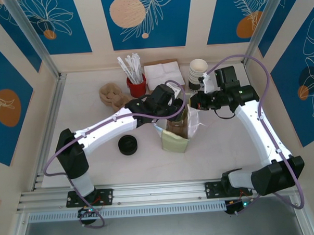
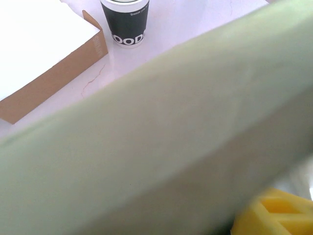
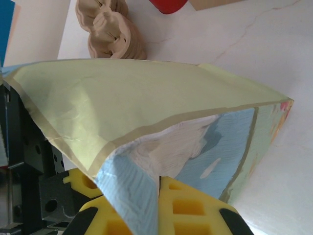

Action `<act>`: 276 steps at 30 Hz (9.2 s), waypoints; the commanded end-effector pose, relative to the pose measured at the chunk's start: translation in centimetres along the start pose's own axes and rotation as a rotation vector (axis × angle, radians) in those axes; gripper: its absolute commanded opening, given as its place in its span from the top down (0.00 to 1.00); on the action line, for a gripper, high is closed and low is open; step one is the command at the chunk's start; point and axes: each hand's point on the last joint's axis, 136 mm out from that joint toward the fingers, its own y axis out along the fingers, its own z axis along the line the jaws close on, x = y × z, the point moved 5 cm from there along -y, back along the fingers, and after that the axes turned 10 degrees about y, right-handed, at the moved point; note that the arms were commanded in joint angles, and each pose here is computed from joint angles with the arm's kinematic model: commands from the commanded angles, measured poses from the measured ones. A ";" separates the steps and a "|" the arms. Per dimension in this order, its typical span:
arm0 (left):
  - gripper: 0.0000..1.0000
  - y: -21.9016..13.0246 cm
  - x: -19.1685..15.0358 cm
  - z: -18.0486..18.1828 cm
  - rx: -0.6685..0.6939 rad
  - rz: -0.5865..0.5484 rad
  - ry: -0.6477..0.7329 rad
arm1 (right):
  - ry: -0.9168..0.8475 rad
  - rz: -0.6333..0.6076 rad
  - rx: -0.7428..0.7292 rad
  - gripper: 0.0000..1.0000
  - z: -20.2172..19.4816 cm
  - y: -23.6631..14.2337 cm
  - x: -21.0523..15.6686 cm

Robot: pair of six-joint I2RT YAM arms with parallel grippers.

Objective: Pack the takeout coffee

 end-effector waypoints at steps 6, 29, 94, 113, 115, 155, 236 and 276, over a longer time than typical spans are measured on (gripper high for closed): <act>0.37 0.1 0.9 0.8 0.044 -0.045 -0.032 | 0.024 0.035 0.058 1.00 0.0 0.6 0.0; 0.37 5.2 -0.3 -0.1 0.020 0.004 -0.025 | 0.173 0.139 0.067 1.00 -2.2 2.6 0.5; 0.38 5.9 -0.8 -3.9 -0.112 0.172 0.044 | 0.239 0.204 -0.277 1.00 -6.3 0.2 -0.7; 0.38 9.0 -4.0 -4.0 -0.094 0.270 0.069 | 0.252 0.177 -0.253 1.00 -5.5 -0.4 -0.7; 0.38 9.2 -4.3 -4.0 -0.094 0.284 0.070 | 0.255 0.178 -0.251 1.00 -5.5 -0.4 -0.7; 0.41 12.1 -11.5 -2.3 -0.072 0.434 -0.046 | 0.338 0.210 -0.217 1.00 -5.8 -0.2 -1.7; 0.12 2.2 2.6 -4.3 -0.249 0.062 -0.069 | 0.256 0.194 -0.419 1.00 -5.7 -1.6 -1.4; 0.11 -13.3 9.9 8.4 0.143 -0.327 -0.207 | 0.112 0.006 0.045 1.00 1.2 -3.2 -0.5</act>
